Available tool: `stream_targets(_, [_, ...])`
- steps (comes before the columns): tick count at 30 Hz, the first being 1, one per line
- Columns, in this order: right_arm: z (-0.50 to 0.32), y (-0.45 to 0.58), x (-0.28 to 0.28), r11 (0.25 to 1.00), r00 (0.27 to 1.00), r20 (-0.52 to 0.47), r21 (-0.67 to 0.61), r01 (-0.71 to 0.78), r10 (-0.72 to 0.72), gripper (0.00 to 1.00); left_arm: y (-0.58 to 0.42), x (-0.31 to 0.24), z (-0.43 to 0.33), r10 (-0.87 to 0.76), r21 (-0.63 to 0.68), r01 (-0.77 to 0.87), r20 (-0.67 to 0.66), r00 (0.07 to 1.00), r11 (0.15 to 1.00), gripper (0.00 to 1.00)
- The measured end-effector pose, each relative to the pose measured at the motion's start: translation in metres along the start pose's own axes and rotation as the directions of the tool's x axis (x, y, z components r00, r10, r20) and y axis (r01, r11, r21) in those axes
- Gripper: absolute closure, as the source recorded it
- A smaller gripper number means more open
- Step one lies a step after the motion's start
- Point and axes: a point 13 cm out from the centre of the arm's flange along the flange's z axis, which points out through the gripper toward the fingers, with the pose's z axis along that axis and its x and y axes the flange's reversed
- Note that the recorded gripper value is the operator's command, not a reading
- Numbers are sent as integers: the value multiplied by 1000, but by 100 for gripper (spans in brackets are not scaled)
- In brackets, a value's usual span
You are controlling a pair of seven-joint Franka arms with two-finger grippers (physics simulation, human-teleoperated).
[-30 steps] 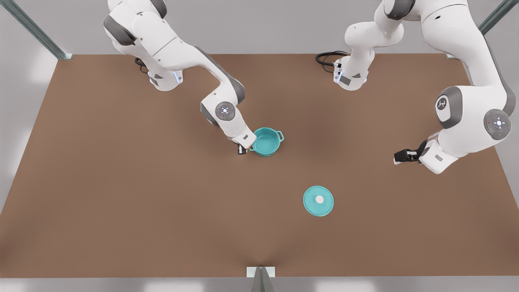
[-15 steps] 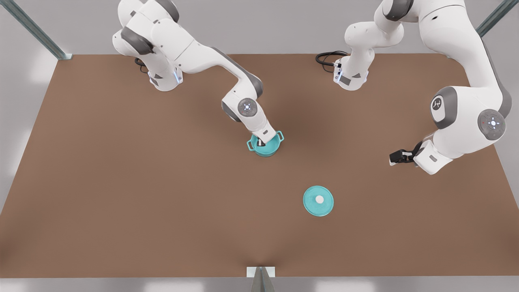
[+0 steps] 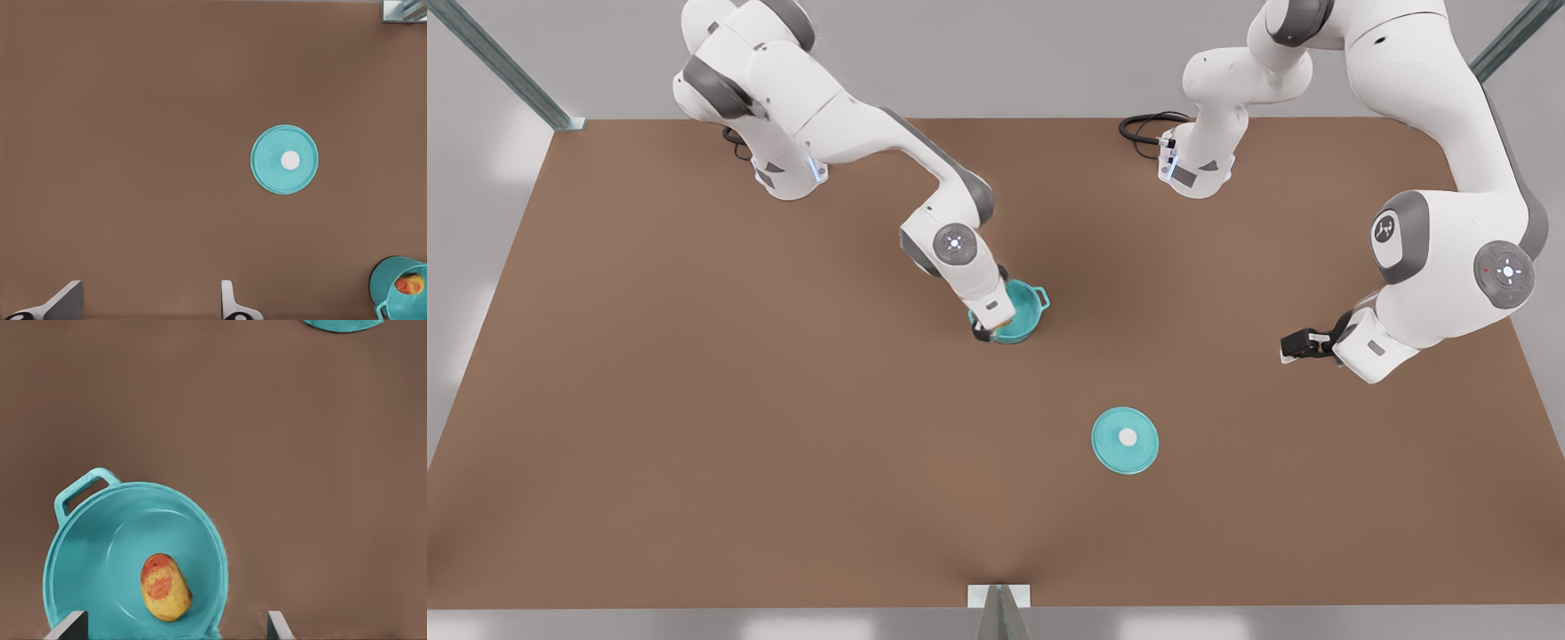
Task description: Open the pot lid and put the potato into the pot
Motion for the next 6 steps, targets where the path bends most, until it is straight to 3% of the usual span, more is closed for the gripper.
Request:
stream_targets(2, [-109, -149, 32, 975, 979, 66, 104, -197, 191, 0, 1, 0, 0, -2, 1, 2, 0, 1000, 1000, 0])
stream_targets(4, [-189, -286, 154, 879, 905, 33, 226, -419, 423, 0, 1, 0, 0, -1, 2, 1, 0, 1000, 1000, 0])
stream_targets(6, [-236, -345, 268, 775, 806, -10, 282, -565, 591, 0, 0, 0, 0, 0, 3, 0, 0, 1000, 1000, 0])
